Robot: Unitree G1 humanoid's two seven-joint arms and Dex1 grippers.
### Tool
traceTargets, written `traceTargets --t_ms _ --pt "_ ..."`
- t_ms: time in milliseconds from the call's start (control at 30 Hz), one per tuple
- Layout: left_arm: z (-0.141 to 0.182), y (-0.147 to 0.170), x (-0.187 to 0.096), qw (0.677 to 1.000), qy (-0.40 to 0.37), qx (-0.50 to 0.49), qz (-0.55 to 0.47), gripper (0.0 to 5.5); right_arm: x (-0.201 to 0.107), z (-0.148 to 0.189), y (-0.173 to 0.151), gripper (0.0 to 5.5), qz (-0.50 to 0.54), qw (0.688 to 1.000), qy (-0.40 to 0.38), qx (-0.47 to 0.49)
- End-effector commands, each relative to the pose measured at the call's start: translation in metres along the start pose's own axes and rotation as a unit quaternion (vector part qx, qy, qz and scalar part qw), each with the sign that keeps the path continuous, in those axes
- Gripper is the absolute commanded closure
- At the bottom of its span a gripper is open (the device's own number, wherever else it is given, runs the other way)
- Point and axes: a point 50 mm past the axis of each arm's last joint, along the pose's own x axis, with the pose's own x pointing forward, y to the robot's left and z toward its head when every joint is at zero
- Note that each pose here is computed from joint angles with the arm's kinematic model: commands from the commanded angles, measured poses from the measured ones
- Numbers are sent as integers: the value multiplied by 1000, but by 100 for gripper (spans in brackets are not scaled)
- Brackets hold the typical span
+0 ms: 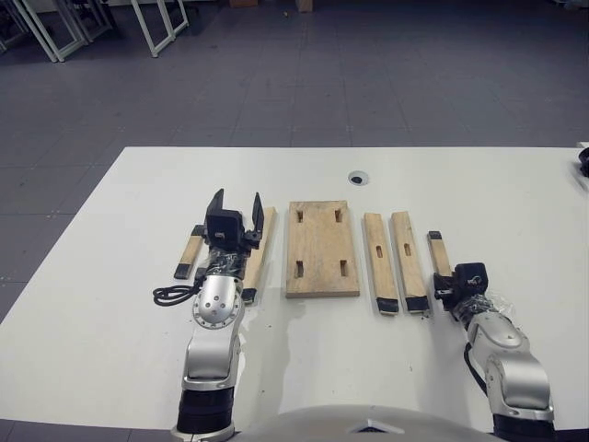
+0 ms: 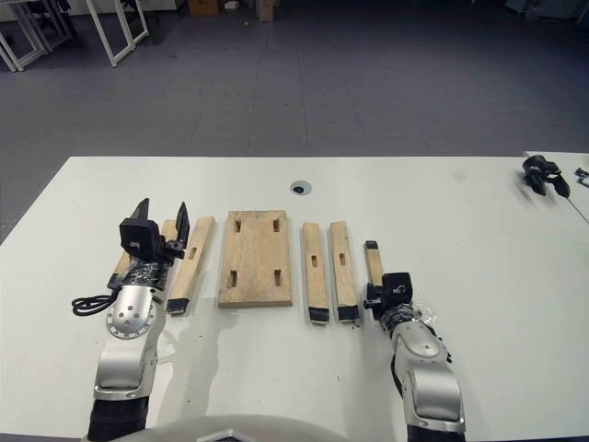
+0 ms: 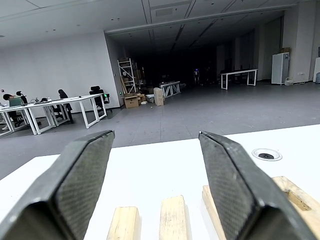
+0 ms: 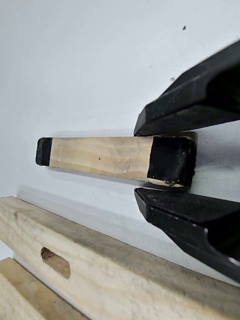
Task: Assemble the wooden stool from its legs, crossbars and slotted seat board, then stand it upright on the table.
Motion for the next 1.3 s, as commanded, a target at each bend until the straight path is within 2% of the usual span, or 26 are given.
traceTargets --t_ms 33,100,167,233,300,467,600,733,833,1033,1300 --pt "1 0 1 1000 1 -10 1 239 3 -12 3 421 7 998 39 55" --pt "4 -3 3 998 5 -59 -15 239 6 7 0 421 1 999 -11 44" --pt "13 -12 6 980 14 -189 -55 239 6 48 -1 421 5 993 -113 -20" --pt "21 -24 6 944 31 -308 -117 239 3 80 6 421 40 979 -185 -80" --pt "26 -32 5 908 56 -387 -154 239 -1 97 17 421 95 963 -225 -118" --pt "43 -42 3 820 86 -518 -229 239 -18 124 53 421 253 896 -299 -207" --pt "52 -44 3 778 100 -564 -256 239 -32 132 68 421 320 845 -339 -262" --pt "58 -48 0 765 104 -571 -278 239 -41 120 80 421 379 814 -333 -289" --pt "61 -48 1 759 100 -579 -280 239 -43 114 83 421 398 805 -326 -297" --pt "50 -36 4 777 105 -572 -242 329 -45 113 84 421 398 804 -326 -299" --pt "43 -34 1 774 122 -569 -250 464 -44 113 84 421 393 805 -327 -301"
